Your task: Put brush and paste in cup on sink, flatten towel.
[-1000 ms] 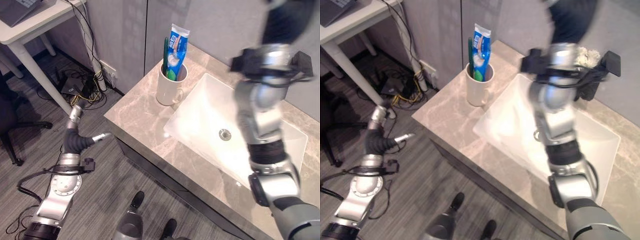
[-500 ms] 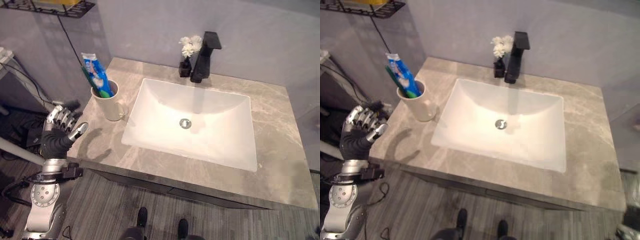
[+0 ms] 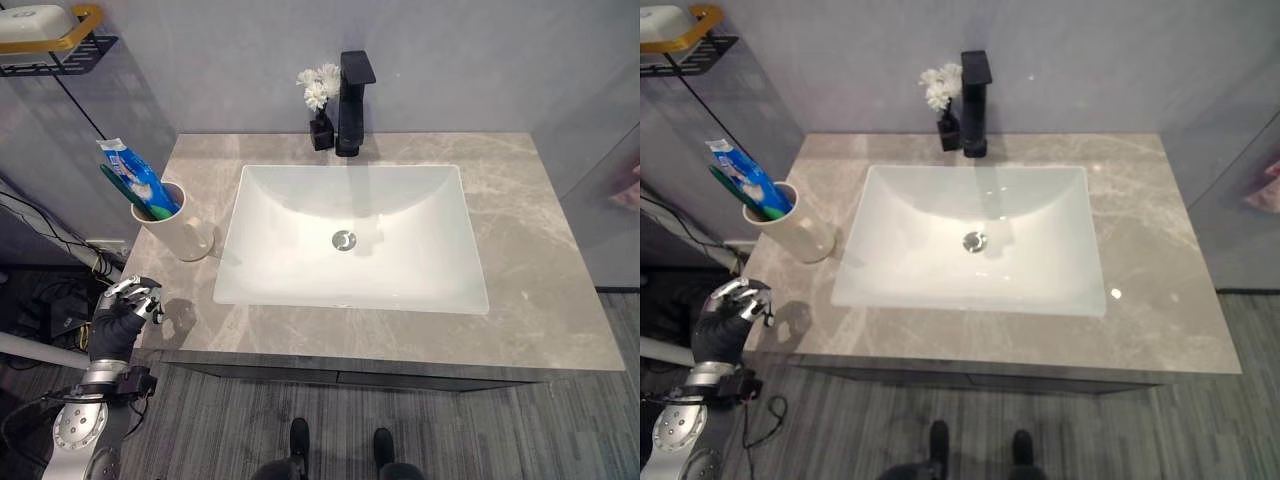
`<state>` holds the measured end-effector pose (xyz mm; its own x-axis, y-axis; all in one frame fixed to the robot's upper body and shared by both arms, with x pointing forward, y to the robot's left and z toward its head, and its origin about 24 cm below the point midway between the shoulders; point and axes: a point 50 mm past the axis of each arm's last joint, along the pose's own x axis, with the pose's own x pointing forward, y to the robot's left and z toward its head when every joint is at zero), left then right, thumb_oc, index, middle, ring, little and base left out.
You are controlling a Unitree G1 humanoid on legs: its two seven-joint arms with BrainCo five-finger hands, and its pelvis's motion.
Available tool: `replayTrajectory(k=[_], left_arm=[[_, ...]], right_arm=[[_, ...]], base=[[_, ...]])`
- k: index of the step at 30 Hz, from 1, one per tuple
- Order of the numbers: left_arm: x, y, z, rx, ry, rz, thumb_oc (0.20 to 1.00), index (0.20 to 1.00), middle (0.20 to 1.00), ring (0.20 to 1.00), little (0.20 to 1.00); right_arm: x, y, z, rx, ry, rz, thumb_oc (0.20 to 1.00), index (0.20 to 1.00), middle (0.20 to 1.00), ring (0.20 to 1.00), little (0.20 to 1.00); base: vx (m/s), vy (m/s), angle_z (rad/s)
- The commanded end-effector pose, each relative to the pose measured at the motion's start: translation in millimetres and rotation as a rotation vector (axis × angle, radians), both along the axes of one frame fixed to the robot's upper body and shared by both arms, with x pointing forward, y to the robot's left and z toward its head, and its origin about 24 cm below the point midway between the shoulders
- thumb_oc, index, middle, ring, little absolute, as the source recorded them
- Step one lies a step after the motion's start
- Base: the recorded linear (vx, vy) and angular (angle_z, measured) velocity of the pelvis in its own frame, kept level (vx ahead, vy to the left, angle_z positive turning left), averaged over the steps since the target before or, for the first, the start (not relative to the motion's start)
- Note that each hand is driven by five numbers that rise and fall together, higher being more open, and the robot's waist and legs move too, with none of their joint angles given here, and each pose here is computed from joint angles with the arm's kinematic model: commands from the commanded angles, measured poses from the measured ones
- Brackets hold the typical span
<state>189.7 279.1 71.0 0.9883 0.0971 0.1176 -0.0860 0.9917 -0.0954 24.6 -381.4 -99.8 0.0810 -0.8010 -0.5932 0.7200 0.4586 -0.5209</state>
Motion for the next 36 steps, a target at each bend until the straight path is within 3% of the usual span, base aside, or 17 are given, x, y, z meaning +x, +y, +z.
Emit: replayTrajectory(k=[1,2,8,24,36], left_arm=[[11.4,9.3,17.7,0.025,-0.074,-0.012,0.200,0.200,0.200,0.200,0.200],[12.3,9.7,20.1,0.039,-0.076,-0.023,0.200,0.200,0.200,0.200,0.200],[15.8,11.4,21.6,0.041,-0.082,-0.002,0.200,0.200,0.200,0.200,0.200],[45.7,20.1,37.2,0.127,-0.132,0.058,0.200,0.200,0.200,0.200,0.200],[68.5,29.3,65.2,0.158,-0.229,0.135,0.200,0.200,0.200,0.200,0.200]], right_arm=[[43.5,32.5,-16.9,0.121,0.094,0.400,1.000,1.000,1.000,1.000,1.000],[47.7,38.4,-19.9,0.139,0.165,0.526,1.000,1.000,1.000,1.000,1.000],[65.2,45.3,-19.3,0.150,0.104,0.534,1.000,1.000,1.000,1.000,1.000],[138.4,87.2,3.4,0.051,-0.082,0.898,1.000,1.000,1.000,1.000,1.000],[144.8,99.7,0.9,0.065,-0.118,0.892,1.000,1.000,1.000,1.000,1.000]], base=[[0.02,-0.056,-0.04],[0.02,-0.038,-0.02],[0.04,-0.028,0.04],[0.03,-0.008,0.00],[0.01,-0.002,-0.02]])
